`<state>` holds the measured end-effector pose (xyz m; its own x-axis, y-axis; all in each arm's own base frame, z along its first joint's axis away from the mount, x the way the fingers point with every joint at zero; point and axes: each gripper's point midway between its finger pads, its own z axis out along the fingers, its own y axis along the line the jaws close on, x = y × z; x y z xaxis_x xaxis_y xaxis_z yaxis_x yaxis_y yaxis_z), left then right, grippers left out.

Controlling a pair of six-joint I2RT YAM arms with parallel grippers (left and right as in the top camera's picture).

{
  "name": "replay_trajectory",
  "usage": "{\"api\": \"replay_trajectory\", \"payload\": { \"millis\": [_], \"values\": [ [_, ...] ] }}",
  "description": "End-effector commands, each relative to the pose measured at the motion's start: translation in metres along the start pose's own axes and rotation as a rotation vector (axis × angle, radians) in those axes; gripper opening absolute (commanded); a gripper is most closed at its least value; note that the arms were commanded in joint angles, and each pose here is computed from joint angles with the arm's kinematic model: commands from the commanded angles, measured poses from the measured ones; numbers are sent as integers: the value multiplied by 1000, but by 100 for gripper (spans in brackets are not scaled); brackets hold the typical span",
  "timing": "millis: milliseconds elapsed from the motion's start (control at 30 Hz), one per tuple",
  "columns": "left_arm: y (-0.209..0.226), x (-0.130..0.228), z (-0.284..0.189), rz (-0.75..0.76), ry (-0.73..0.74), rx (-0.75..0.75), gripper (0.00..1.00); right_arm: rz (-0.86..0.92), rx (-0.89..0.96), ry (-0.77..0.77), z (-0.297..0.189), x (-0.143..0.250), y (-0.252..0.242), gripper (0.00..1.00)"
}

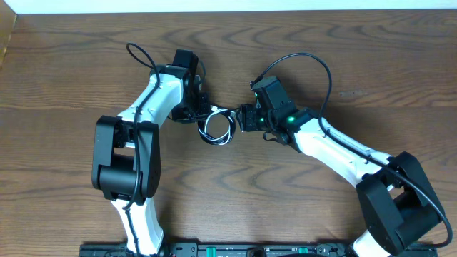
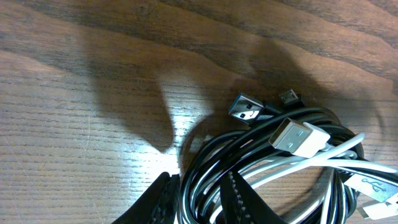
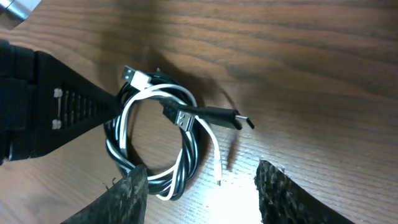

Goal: Untangle cables

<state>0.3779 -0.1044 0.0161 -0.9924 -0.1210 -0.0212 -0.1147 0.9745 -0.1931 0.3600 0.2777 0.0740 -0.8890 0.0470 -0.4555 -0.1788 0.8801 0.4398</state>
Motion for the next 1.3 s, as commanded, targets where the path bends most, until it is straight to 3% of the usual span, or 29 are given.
{"api": "replay_trajectory", "payload": {
  "millis": [0, 233, 267, 300, 433, 467, 567, 633, 767, 1033, 1267],
  "values": [
    [8, 7, 10, -2, 14, -25, 28, 4, 52, -43, 0, -8, -5, 51],
    [13, 7, 17, 0, -2, -45, 32, 4, 55, -45, 0, -8, -5, 51],
    [13, 6, 17, 0, -3, -44, 26, 4, 55, -45, 0, -8, -5, 51],
    [12, 6, 17, 0, -2, -36, 11, 4, 55, -45, 0, -9, -5, 51],
    [12, 7, 16, 0, 3, -36, 7, 4, 100, -76, -1, -14, -13, 50],
    [12, 7, 15, -1, 1, -35, 7, 6, 110, -83, -1, -16, -16, 46],
    [8, 4, 12, 39, -5, -13, 8, 18, 97, -98, -2, -22, -18, 17],
    [-3, 3, 9, 118, 1, 52, 7, 28, 73, -104, -3, -27, -18, 10],
    [-19, 4, 5, 177, 7, 165, 7, 54, -26, -102, -5, -38, -12, 29],
    [-38, 7, -6, 240, 19, 355, 7, 295, 3, -39, -9, -33, -41, 35],
    [-49, 10, -12, 296, 18, 442, 8, 361, -12, 6, -15, -33, -60, 45]
  ]
}}
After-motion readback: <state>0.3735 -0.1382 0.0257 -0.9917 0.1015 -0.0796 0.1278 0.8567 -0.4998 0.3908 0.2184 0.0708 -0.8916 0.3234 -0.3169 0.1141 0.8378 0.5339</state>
